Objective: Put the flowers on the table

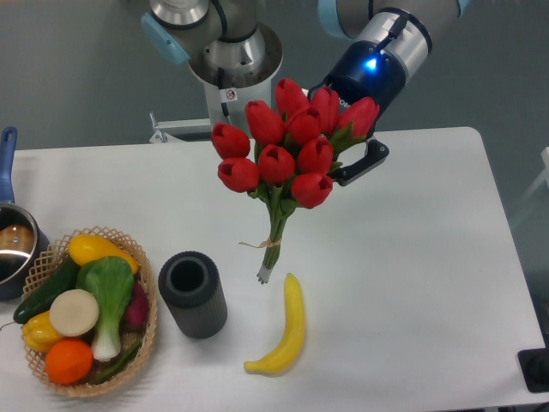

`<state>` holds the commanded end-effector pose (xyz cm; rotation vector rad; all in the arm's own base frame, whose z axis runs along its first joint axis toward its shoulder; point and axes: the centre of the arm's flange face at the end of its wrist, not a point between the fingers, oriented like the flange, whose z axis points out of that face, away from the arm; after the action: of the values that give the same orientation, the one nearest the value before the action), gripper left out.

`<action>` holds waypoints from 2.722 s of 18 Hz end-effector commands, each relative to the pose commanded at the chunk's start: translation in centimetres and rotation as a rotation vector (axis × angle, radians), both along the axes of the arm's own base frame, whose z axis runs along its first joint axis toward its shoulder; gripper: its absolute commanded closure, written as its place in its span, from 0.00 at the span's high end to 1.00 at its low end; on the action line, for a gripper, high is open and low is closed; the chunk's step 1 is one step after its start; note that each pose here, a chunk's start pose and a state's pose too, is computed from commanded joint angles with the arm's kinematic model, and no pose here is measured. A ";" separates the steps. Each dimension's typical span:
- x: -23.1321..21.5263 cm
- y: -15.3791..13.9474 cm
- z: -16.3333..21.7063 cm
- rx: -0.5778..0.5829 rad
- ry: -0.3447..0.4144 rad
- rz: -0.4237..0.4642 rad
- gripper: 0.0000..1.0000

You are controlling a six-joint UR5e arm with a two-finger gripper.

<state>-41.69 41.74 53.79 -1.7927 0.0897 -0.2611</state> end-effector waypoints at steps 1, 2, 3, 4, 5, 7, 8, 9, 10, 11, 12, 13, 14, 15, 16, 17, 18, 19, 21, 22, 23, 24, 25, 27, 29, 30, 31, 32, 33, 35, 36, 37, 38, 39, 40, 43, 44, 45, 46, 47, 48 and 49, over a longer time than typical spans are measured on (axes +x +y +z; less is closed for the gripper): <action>0.0 0.1 0.1 -0.001 0.004 0.000 0.49; 0.0 0.0 0.0 -0.006 0.006 0.005 0.49; -0.1 0.1 0.0 -0.009 0.005 0.005 0.49; -0.2 0.1 0.0 -0.009 0.004 0.007 0.49; -0.3 0.1 0.1 -0.009 0.007 0.008 0.49; -0.6 0.0 0.0 -0.055 0.034 0.045 0.49; -0.9 -0.1 -0.4 -0.111 0.054 0.089 0.49; -0.9 0.2 -0.4 -0.142 0.074 0.107 0.49; -1.0 0.2 -0.5 -0.147 0.077 0.111 0.49; -1.1 0.2 -0.5 -0.152 0.084 0.114 0.49; -1.4 0.2 -0.5 -0.157 0.088 0.120 0.49; -1.5 0.1 -0.6 -0.167 0.093 0.129 0.49; -1.7 -0.2 -0.6 -0.200 0.110 0.158 0.49; -1.9 -0.4 -0.6 -0.229 0.125 0.183 0.49; -2.1 -0.6 -0.8 -0.264 0.141 0.212 0.49; -2.3 -0.8 -0.9 -0.300 0.159 0.240 0.49; -2.3 -0.9 -0.9 -0.335 0.180 0.268 0.49; -2.3 -1.2 -0.9 -0.368 0.199 0.296 0.49; -2.2 -1.6 -1.4 -0.429 0.223 0.336 0.50; -1.9 -1.3 -1.8 -0.453 0.231 0.341 0.50; -1.6 -1.0 -2.3 -0.480 0.240 0.348 0.50; -1.6 -0.8 -2.7 -0.510 0.252 0.359 0.49; -1.7 -0.6 -3.3 -0.550 0.275 0.371 0.49; -1.7 -0.9 -4.8 -0.646 0.332 0.397 0.49; -1.7 -1.2 -5.4 -0.709 0.373 0.401 0.49; -1.8 -1.5 -6.0 -0.751 0.377 0.402 0.49; -1.7 -1.9 -7.2 -0.809 0.387 0.392 0.49; -1.5 -2.2 -8.5 -0.855 0.415 0.371 0.49; -1.4 -2.5 -9.3 -0.888 0.433 0.355 0.49; -1.2 -2.9 -11.1 -0.931 0.427 0.344 0.49; -1.2 -3.0 -12.0 -0.952 0.419 0.339 0.49; -1.1 -3.2 -12.7 -0.971 0.412 0.336 0.49; -0.8 -3.4 -13.8 -0.990 0.400 0.329 0.49; -0.5 -3.7 -14.8 -1.004 0.387 0.320 0.49; -0.1 -3.9 -15.7 -1.013 0.373 0.309 0.49; 1.1 -4.5 -18.3 -1.044 0.335 0.279 0.49; 1.5 -4.6 -18.9 -1.053 0.322 0.270 0.49; 1.9 -4.8 -19.7 -1.072 0.297 0.251 0.49; 2.2 -4.9 -20.1 -1.089 0.274 0.232 0.49; 2.3 -5.0 -20.5 -1.104 0.252 0.216 0.49; 2.5 -5.0 -20.9 -1.117 0.238 0.204 0.49; 2.6 -5.0 -21.2 -1.125 0.227 0.195 0.49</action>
<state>-39.10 36.69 32.57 -2.9235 -0.0987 0.0728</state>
